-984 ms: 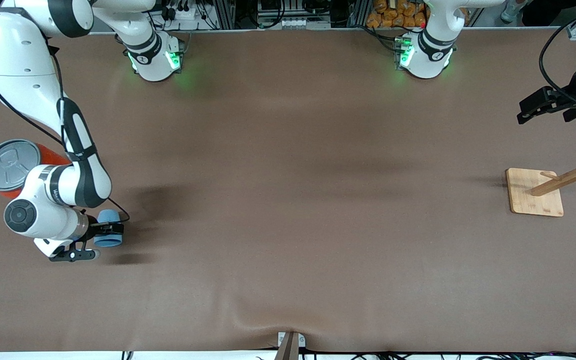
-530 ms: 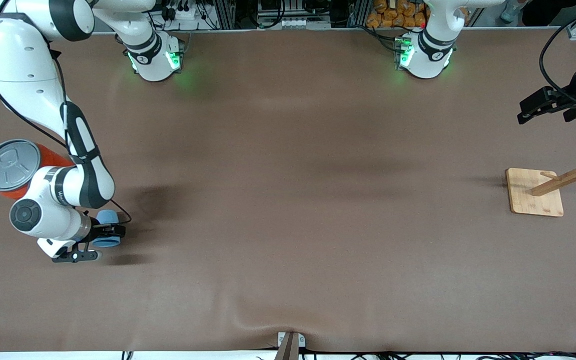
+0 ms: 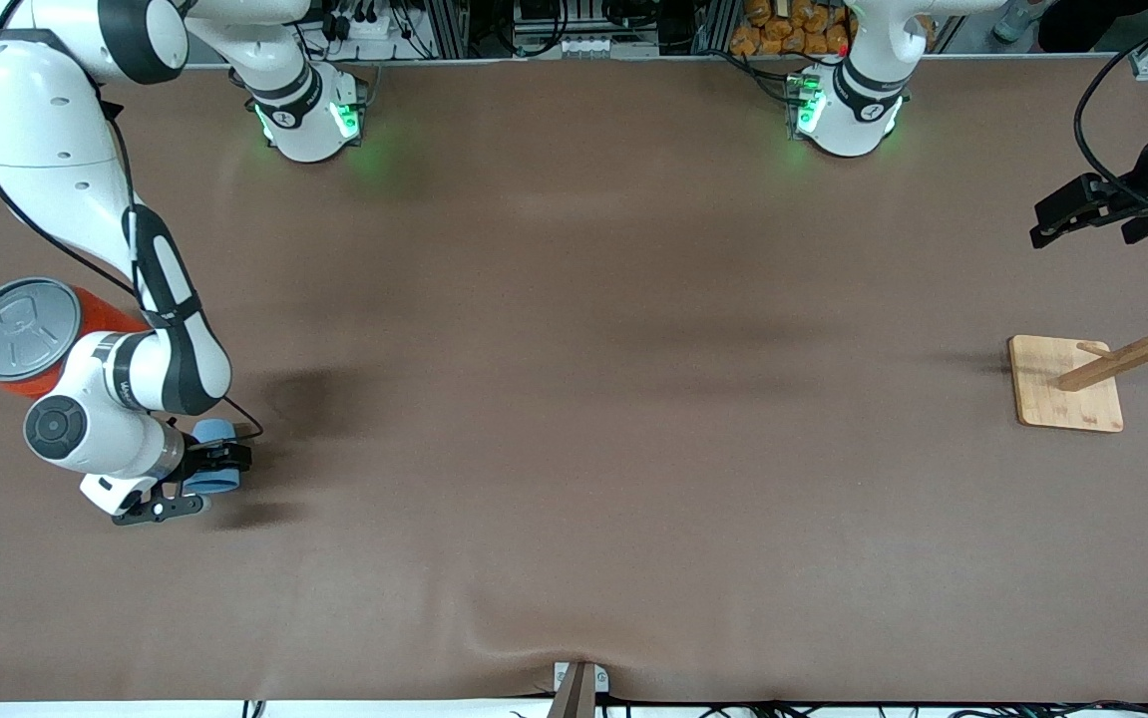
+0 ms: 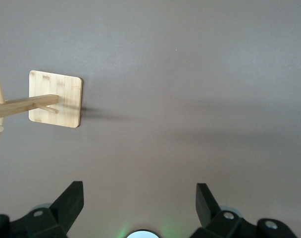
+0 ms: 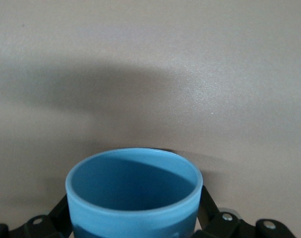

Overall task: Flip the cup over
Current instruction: 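Close the right gripper around the light-blue cup's body, then lift the cup with the right gripper and carry it to mid-table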

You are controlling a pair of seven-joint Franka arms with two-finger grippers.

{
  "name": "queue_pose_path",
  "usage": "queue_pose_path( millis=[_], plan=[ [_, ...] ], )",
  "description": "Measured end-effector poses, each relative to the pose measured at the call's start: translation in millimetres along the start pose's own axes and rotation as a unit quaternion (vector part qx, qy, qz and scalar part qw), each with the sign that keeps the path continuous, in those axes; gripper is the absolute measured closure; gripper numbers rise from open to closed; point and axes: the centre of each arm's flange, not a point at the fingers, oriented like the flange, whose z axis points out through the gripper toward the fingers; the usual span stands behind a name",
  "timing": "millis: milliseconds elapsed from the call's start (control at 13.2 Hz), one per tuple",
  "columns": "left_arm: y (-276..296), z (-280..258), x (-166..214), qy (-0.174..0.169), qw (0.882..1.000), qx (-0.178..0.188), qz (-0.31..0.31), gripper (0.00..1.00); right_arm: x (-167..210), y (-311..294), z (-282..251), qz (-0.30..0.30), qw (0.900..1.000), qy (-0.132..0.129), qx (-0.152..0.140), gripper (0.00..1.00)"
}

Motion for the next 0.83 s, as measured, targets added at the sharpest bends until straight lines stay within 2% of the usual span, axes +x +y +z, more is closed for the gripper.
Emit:
queue_pose_path(
  millis=[227,378,832],
  plan=[
    [0.3,0.6,0.4,-0.001,1.000,0.000,0.000,0.00,-1.1,2.6,-0.1,-0.019,1.000,-0.001,0.000,0.00],
    [0.4,0.7,0.4,-0.001,1.000,0.000,0.000,0.00,-0.5,1.7,-3.8,-0.032,0.999,0.001,0.000,0.17],
    [0.5,1.4,0.9,-0.001,1.000,0.000,0.000,0.00,0.2,1.9,-9.5,-0.119,0.993,0.006,-0.002,0.17]
  ],
)
